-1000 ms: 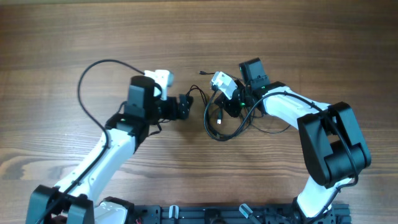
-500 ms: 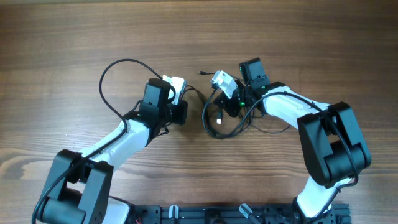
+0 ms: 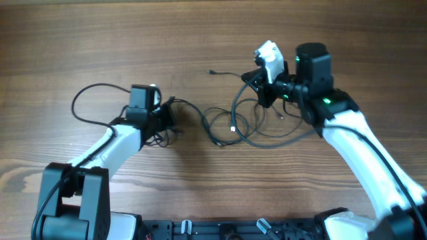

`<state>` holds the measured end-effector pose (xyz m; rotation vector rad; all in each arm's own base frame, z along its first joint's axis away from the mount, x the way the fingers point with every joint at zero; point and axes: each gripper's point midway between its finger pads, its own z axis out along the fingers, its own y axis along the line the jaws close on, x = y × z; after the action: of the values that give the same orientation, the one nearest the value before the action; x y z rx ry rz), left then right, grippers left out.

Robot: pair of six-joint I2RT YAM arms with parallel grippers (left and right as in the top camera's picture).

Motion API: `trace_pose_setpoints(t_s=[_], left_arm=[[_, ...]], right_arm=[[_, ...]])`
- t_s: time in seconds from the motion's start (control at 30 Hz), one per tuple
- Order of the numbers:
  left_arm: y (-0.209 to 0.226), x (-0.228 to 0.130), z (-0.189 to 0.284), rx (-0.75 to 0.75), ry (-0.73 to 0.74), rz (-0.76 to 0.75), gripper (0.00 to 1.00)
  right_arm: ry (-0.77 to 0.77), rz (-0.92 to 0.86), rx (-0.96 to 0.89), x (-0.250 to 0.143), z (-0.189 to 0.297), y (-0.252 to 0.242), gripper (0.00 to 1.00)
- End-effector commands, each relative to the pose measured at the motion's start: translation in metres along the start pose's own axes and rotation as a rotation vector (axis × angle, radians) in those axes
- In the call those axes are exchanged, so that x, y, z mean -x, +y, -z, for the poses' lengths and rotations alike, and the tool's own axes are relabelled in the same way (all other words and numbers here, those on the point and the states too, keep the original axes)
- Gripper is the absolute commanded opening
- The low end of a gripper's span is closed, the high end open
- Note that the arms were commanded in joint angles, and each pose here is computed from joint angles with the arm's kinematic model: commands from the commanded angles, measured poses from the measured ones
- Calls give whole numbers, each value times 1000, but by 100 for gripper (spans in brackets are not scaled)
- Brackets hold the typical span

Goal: Untangle cables

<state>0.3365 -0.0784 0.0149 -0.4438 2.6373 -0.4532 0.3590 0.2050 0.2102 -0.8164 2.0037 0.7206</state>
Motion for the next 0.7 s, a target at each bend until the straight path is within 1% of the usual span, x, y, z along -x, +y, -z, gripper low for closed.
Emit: trace_pose_setpoints(t_s=[0.0, 0.07, 0.1, 0.13, 0.2, 0.3, 0.37, 0.4, 0.47, 0.6, 0.67], left_arm=[[-11, 6, 1, -103, 9, 90, 4], [-24, 7, 2, -168, 14, 76, 4], [-30, 6, 3, -192, 19, 64, 4], [-35, 4, 3, -218, 27, 34, 4], [-46, -2, 5, -271, 46, -42, 4], [-77, -14, 15, -434, 83, -191, 4], [-98, -17, 26, -558, 80, -279, 4], [-104, -17, 30, -591, 74, -300, 4], [-112, -16, 38, -639, 64, -327, 4], [-119, -11, 53, -661, 27, -349, 4], [-127, -10, 68, -707, 4, -396, 4]], right_arm=[[57, -32, 36, -14, 1, 10, 38], [124, -28, 57, -33, -4, 14, 56], [155, -40, 69, -42, -7, 16, 61], [181, -53, 80, -49, -10, 18, 64], [221, -68, 101, -61, -20, 22, 65], [279, -81, 126, -79, -37, 28, 66], [338, -80, 77, -97, -50, 19, 67], [361, -77, 46, -104, -55, 12, 68], [391, -76, 8, -115, -62, 2, 69], [427, -39, 24, -133, -73, -3, 71], [433, -11, 33, -138, -79, -5, 73]])
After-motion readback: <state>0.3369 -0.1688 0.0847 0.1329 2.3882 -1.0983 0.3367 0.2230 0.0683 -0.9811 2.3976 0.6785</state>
